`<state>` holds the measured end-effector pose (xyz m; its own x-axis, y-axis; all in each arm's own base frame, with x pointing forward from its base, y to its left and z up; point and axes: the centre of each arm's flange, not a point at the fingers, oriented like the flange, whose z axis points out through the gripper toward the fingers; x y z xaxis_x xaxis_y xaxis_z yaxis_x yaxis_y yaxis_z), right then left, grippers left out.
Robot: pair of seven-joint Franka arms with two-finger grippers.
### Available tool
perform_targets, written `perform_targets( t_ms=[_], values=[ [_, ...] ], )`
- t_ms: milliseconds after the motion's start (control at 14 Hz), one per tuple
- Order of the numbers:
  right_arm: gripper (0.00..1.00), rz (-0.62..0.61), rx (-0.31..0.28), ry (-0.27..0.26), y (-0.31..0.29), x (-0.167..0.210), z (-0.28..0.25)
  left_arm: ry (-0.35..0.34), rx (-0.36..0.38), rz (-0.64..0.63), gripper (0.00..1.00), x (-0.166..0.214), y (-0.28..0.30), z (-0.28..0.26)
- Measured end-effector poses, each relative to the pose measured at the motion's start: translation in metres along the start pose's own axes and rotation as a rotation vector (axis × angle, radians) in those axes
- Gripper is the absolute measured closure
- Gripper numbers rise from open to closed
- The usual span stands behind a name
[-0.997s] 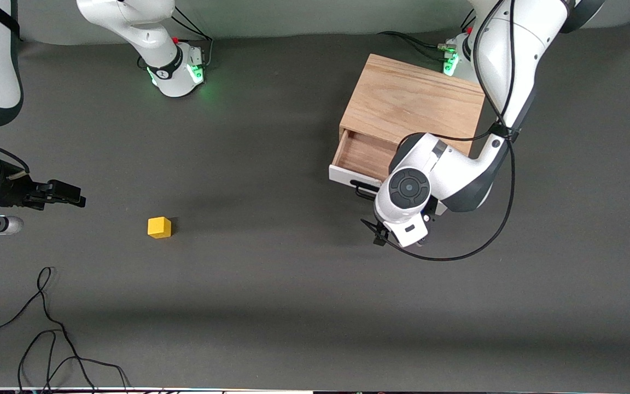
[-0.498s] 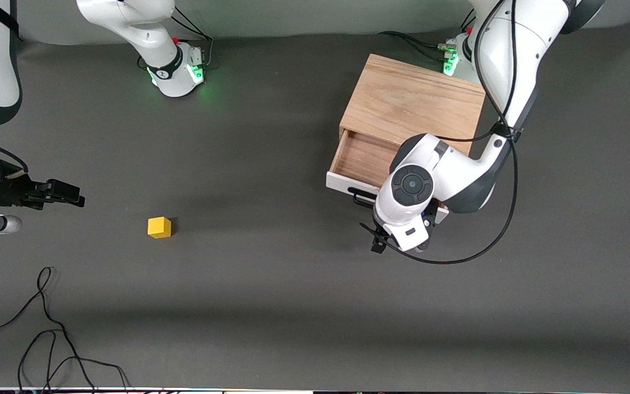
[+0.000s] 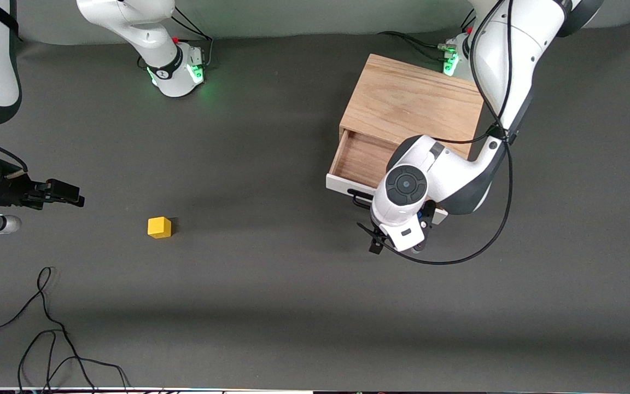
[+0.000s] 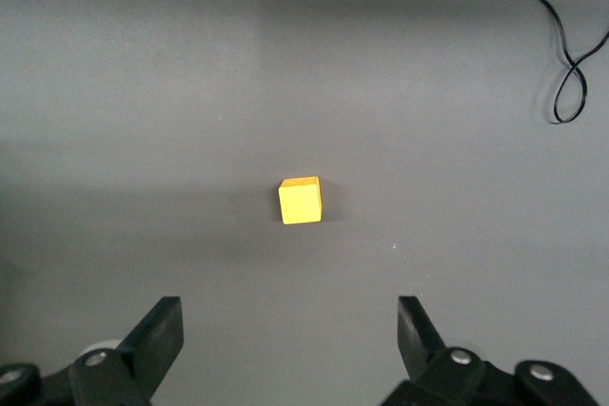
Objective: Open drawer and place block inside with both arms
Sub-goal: 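Keep pulling the drawer further open with the left gripper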
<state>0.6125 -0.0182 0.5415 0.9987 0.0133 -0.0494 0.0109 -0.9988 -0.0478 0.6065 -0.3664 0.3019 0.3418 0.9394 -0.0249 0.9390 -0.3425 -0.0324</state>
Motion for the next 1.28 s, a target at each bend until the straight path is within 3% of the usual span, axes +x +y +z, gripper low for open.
perform_targets(
  t_ms=[854,1281],
  values=[
    [0.00,0.000,0.000,0.001,-0.0001,0.0001,-0.0006,0.016,-0.004,0.018,0.00,-0.0033,0.0005,0.0016],
    [0.00,0.000,0.000,0.002,-0.0001,0.0001,-0.0008,0.041,0.032,0.036,0.00,-0.0077,0.0044,0.0060]
  ],
)
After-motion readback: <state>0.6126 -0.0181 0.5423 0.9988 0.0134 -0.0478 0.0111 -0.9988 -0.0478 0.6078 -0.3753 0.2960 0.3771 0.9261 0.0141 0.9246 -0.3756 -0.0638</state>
